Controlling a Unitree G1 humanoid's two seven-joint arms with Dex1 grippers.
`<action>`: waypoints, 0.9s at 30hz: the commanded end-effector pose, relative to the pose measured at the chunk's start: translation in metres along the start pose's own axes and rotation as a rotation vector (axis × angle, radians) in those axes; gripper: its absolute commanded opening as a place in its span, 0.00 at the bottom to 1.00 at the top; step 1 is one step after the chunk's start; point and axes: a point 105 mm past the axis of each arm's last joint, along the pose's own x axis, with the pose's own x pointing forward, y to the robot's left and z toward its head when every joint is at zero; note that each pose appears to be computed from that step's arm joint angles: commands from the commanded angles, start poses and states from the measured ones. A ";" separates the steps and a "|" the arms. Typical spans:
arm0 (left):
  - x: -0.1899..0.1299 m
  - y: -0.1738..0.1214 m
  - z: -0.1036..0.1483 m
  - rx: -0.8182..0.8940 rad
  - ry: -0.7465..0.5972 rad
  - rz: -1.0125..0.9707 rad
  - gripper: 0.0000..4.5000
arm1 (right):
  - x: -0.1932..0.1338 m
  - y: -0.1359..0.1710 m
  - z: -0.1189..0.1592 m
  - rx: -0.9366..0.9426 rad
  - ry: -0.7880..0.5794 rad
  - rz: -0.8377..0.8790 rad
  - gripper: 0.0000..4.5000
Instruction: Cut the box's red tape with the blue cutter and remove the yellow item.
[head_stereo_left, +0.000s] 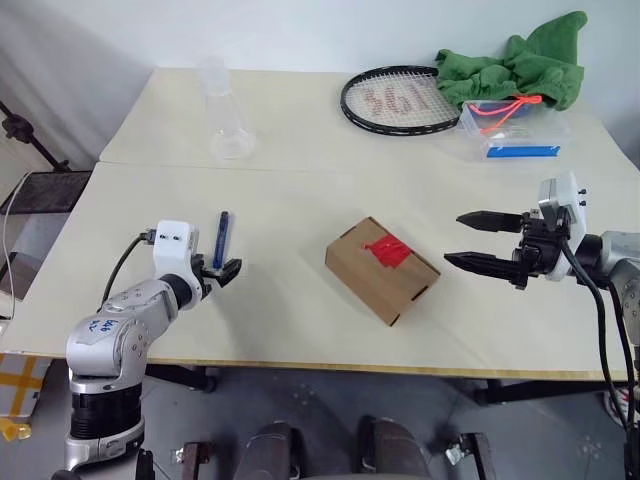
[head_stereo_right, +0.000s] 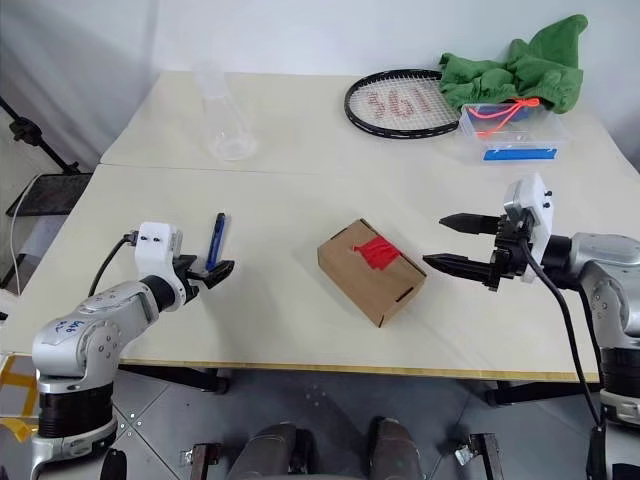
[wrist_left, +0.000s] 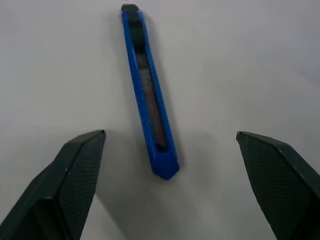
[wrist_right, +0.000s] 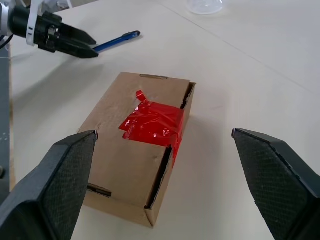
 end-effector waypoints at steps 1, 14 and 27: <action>0.005 0.007 -0.008 -0.042 0.074 0.060 0.99 | -0.005 0.004 0.012 -0.031 -0.030 -0.010 1.00; 0.013 0.014 -0.024 -0.018 0.185 0.090 0.46 | -0.010 0.004 0.010 -0.026 0.007 -0.044 1.00; 0.019 0.024 -0.015 0.000 0.166 0.129 0.15 | -0.011 0.000 0.011 -0.030 0.027 -0.058 1.00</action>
